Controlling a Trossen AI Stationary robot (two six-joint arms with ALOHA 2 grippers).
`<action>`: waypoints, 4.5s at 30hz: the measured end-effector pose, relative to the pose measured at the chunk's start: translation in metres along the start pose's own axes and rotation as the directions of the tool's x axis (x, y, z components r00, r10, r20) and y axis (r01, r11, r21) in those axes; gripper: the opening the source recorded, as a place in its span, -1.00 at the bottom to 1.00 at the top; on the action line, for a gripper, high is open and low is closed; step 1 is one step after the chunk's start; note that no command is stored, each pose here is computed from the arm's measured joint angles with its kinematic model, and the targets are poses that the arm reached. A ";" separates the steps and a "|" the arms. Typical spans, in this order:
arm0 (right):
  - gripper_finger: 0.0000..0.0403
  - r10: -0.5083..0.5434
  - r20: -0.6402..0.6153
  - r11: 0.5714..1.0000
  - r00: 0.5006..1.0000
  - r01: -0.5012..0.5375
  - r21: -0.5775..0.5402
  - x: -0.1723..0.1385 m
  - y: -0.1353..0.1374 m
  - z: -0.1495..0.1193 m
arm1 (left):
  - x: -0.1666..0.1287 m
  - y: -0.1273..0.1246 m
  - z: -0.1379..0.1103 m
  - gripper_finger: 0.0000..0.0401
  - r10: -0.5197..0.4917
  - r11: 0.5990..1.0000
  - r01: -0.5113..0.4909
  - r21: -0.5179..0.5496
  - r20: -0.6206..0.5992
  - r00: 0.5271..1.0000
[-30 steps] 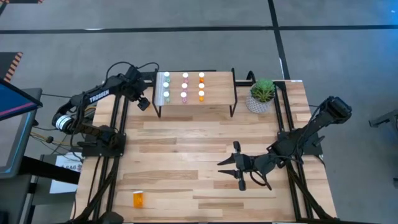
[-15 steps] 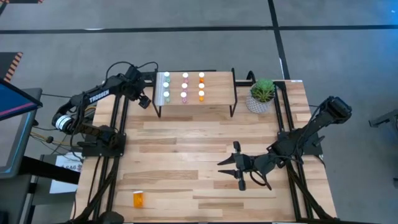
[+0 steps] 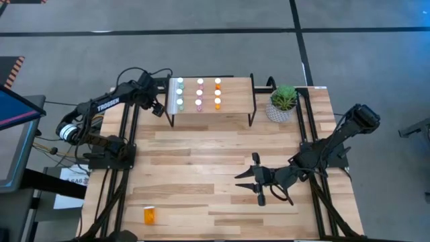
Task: Pick and place medicine bottles onto shelf by color
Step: Put the top large orange pill bottle on the shelf
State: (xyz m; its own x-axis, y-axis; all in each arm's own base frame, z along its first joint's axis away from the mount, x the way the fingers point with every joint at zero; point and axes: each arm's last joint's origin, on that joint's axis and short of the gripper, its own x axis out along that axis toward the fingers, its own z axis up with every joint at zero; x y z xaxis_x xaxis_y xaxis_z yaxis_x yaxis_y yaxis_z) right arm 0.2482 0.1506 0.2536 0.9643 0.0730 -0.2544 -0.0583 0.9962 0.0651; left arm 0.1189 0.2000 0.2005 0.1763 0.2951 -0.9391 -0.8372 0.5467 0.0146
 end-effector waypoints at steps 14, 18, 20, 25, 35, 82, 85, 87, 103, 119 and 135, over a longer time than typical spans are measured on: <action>-0.32 0.000 0.000 1.000 1.000 0.000 -0.001 0.000 0.000 0.000 | 0.037 0.000 0.003 0.37 0.008 1.000 -0.008 -0.002 -0.121 0.993; -0.32 -0.008 0.000 1.000 1.000 0.008 0.001 0.001 -0.002 0.000 | 0.034 0.000 0.004 0.37 0.003 1.000 -0.003 -0.006 -0.103 0.995; -0.32 -0.014 0.000 1.000 1.000 0.014 0.002 0.002 -0.004 0.001 | 0.032 0.000 0.005 0.37 0.003 1.000 -0.004 -0.006 -0.094 0.996; -0.32 -0.020 -0.002 1.000 1.000 0.020 0.003 0.002 -0.005 0.001 | 0.028 0.000 0.005 0.30 0.012 1.000 -0.012 0.006 -0.077 0.997; -0.32 -0.020 -0.002 1.000 1.000 0.020 0.003 0.002 -0.005 0.001 | 0.026 0.001 0.005 -0.14 0.032 0.999 -0.032 0.013 -0.070 0.997; -0.32 -0.232 0.144 0.964 0.962 0.207 0.168 0.025 -0.076 0.027 | -0.218 -0.091 -0.056 -0.07 -0.599 0.775 0.359 0.520 0.425 0.679; -0.32 -0.238 0.144 0.963 0.961 0.213 0.168 0.026 -0.078 0.027 | -0.221 -0.106 -0.057 -0.07 -0.657 0.720 0.377 0.582 0.399 0.640; -0.32 -0.241 0.144 0.964 0.960 0.219 0.149 0.026 -0.079 0.027 | -0.222 -0.116 -0.058 -0.07 -0.693 0.682 0.388 0.620 0.376 0.616; -0.32 -0.243 0.143 0.969 0.959 0.233 0.086 0.026 -0.080 0.027 | -0.206 -0.177 -0.055 -0.07 -0.730 0.583 0.347 0.734 0.287 0.620; -0.32 -0.244 0.143 0.966 0.959 0.227 0.127 0.026 -0.080 0.027 | -0.201 -0.210 -0.061 -0.06 -0.786 0.497 0.358 0.790 0.235 0.572; -0.32 -0.235 0.184 0.968 0.954 0.213 0.133 0.045 -0.083 0.028 | -0.191 -0.231 -0.062 -0.06 -0.792 0.463 0.348 0.816 0.204 0.575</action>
State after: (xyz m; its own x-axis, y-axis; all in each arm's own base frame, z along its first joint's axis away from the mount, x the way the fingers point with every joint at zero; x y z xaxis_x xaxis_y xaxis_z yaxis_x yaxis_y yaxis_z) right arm 0.3040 0.0695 0.2640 0.9816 -0.1733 -0.0806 0.1832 0.9735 0.1370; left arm 0.2466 -0.0307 0.3553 0.8704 -0.1034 -0.4814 0.0962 0.9946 -0.0396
